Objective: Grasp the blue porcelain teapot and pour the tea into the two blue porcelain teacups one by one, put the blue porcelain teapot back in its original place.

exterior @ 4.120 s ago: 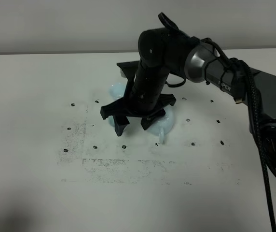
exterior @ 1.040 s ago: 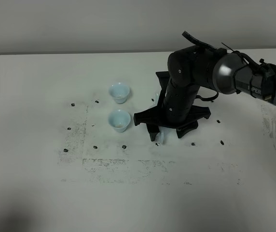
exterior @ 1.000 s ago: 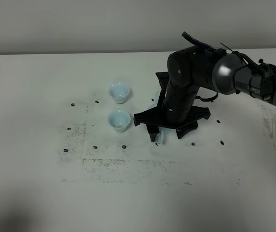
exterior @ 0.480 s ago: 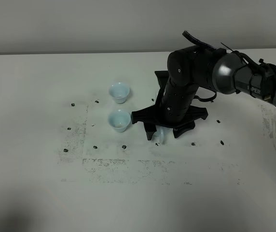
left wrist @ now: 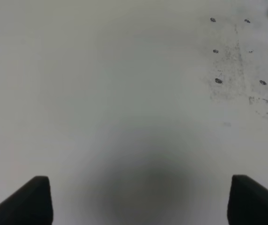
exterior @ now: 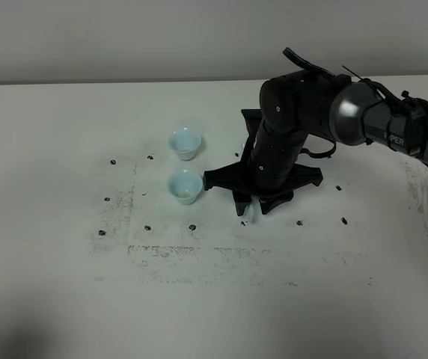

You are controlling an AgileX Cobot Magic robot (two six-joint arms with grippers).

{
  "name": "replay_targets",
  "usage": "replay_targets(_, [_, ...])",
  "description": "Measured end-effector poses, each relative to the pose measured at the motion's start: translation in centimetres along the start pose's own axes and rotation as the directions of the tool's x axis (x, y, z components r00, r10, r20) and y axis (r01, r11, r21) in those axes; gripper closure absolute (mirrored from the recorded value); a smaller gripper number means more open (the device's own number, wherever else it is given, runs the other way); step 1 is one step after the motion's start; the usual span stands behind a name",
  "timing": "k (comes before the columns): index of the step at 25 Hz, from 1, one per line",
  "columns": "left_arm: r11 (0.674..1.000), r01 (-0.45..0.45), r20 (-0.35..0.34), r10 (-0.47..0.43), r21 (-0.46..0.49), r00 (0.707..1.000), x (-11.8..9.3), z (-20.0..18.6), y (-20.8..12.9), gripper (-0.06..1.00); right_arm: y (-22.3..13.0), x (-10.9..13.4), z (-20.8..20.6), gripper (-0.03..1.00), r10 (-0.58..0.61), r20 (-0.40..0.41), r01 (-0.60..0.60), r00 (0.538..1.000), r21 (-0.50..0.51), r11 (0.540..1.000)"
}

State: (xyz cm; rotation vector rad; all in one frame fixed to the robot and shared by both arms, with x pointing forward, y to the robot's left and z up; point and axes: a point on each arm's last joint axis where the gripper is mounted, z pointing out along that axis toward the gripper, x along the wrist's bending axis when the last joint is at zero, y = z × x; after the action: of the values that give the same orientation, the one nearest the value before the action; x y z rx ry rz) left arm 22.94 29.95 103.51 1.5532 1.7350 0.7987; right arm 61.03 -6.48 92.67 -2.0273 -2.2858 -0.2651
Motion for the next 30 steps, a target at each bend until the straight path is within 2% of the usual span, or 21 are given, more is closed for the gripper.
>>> replay_targets(9, [1.000,0.000,0.000,0.000,0.000,1.000,0.0,0.0,0.0,0.22,0.0,0.0,0.0,0.91,-0.002,0.005,0.002,1.000,-0.002,1.000])
replay_targets(30, [1.000,0.000,0.000,0.000,0.000,1.000,0.0,0.0,0.0,0.22,0.5,-0.2,-1.3,0.91,-0.051,0.065,0.052,0.997,-0.015,0.999])
